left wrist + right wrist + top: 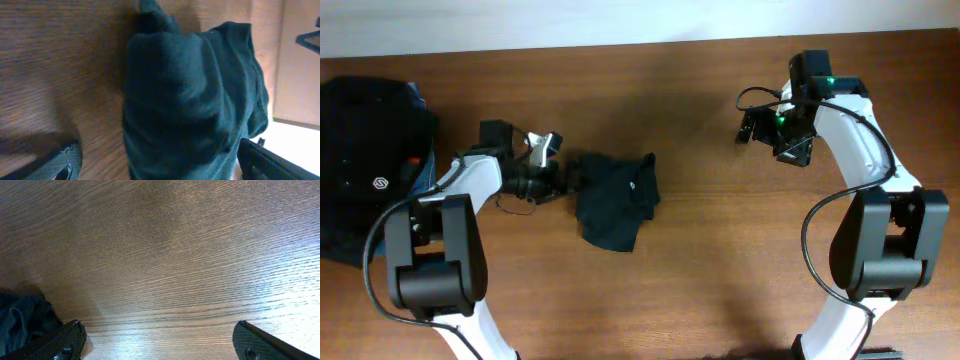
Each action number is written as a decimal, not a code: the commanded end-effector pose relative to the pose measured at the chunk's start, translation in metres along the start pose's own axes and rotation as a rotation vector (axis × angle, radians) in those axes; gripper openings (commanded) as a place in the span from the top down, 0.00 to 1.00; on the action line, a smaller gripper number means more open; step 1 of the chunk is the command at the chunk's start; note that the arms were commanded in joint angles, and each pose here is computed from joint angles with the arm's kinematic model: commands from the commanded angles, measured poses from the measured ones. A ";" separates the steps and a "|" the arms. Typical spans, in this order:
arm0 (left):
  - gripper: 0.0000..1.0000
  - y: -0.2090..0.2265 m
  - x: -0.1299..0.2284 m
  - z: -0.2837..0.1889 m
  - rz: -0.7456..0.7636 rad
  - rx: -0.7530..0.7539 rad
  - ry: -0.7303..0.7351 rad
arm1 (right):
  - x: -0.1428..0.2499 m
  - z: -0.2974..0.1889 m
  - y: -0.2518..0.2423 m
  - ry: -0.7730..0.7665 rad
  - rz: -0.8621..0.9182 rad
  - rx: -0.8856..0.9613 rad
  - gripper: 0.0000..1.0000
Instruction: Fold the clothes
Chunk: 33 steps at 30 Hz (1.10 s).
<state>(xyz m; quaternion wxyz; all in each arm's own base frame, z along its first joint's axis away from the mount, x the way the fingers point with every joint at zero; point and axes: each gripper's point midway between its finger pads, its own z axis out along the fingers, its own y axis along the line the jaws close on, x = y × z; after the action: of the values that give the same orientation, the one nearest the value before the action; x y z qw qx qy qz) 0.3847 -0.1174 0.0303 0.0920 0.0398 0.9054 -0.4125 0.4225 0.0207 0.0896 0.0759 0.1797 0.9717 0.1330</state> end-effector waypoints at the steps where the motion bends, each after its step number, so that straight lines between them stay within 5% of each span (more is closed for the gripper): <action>1: 0.01 0.000 0.013 0.019 0.009 0.024 0.050 | -0.008 -0.015 0.001 -0.046 -0.010 0.005 0.01; 11: 0.06 -0.045 0.015 0.059 0.186 0.082 0.083 | -0.005 -0.015 0.000 -0.036 -0.007 0.008 0.01; 13: 0.40 -0.050 0.015 0.064 0.206 0.082 0.083 | -0.004 -0.015 0.000 -0.031 -0.006 0.010 0.02; 15: 0.86 -0.052 0.013 0.067 0.207 0.080 0.078 | -0.003 -0.015 0.000 -0.028 -0.005 0.012 0.01; 17: 0.99 -0.053 0.011 0.067 0.216 0.081 0.070 | -0.003 -0.015 0.000 -0.028 -0.005 0.012 0.01; 25: 0.99 -0.075 -0.021 0.052 0.217 0.088 0.023 | -0.002 -0.015 -0.001 -0.022 -0.004 0.014 0.01; 33: 0.99 -0.101 -0.096 -0.042 0.116 -0.097 -0.144 | 0.000 -0.015 -0.001 -0.016 -0.014 0.016 0.01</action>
<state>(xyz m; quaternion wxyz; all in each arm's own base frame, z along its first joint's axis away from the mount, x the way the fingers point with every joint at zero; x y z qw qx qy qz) 0.4274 -0.1832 0.0959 0.1162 0.0986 0.9058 -0.3954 0.4152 0.0204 0.0882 0.0615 0.1796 0.9733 0.1291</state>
